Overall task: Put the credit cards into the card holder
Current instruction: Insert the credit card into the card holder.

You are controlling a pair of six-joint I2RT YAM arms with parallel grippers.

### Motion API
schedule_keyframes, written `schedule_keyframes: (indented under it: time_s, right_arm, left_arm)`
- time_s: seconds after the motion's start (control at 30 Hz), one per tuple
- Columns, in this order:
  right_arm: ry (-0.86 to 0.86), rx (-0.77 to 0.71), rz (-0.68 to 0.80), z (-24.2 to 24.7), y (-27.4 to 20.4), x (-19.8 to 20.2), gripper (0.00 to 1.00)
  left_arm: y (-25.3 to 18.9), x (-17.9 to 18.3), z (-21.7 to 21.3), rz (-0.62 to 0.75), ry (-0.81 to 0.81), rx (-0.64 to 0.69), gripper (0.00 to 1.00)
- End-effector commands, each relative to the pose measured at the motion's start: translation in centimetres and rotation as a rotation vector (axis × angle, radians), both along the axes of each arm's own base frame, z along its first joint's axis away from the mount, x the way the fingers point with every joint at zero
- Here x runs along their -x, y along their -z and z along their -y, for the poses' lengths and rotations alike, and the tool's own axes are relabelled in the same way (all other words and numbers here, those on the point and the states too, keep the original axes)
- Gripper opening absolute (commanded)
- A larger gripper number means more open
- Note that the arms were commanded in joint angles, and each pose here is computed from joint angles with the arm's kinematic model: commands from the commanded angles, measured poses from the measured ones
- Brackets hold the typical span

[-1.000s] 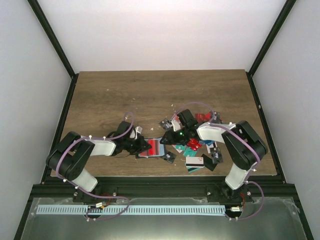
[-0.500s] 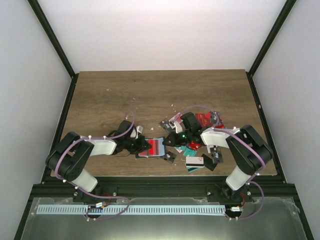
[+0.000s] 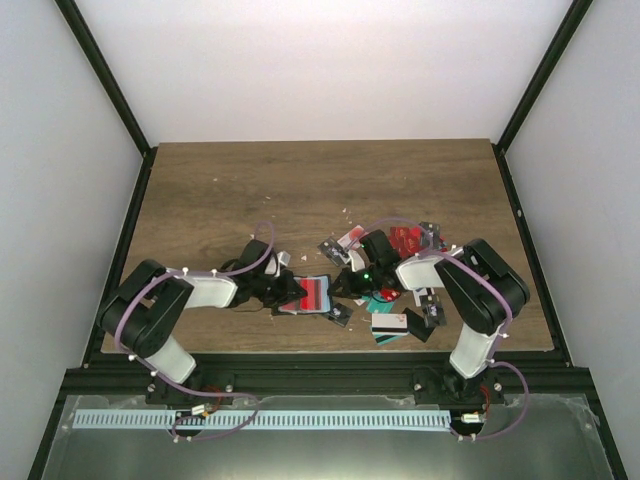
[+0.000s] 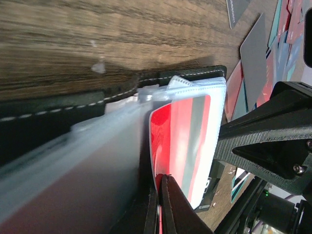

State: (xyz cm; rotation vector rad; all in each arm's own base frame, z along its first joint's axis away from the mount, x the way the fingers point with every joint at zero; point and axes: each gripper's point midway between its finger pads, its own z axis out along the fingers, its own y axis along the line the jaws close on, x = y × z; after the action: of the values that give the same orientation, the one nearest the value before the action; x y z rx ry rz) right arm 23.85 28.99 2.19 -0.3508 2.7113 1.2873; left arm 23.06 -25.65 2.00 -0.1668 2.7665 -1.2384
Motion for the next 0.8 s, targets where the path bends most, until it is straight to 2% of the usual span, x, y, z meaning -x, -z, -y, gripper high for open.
schedule_keyframes:
  time_s: [0.0, 0.2, 0.37, 0.5, 0.77]
  right_arm:
    - [0.009, 0.019, -0.016, 0.2, 1.6, 0.0, 0.03]
    - [0.007, 0.001, -0.016, -0.1, 1.2, -0.2, 0.03]
    - [0.010, 0.004, -0.004, -0.1, 0.8, -0.4, 0.03]
    - [0.008, 0.009, 0.007, -0.2, 0.5, -0.6, 0.03]
    - [0.012, 0.013, 0.018, -0.2, 0.2, -1.0, 0.03]
  left_arm:
    - [3.9, 2.7, -0.7, -0.123, 0.023, -0.124, 0.04]
    - [3.8, 2.8, 0.9, -0.135, 0.035, -0.080, 0.04]
    - [3.6, 3.0, 0.3, -0.144, 0.031, -0.119, 0.04]
    - [3.2, 3.2, -0.7, -0.152, 0.039, -0.200, 0.11]
    - [1.0, 3.5, -1.2, -0.176, 0.063, -0.247, 0.28]
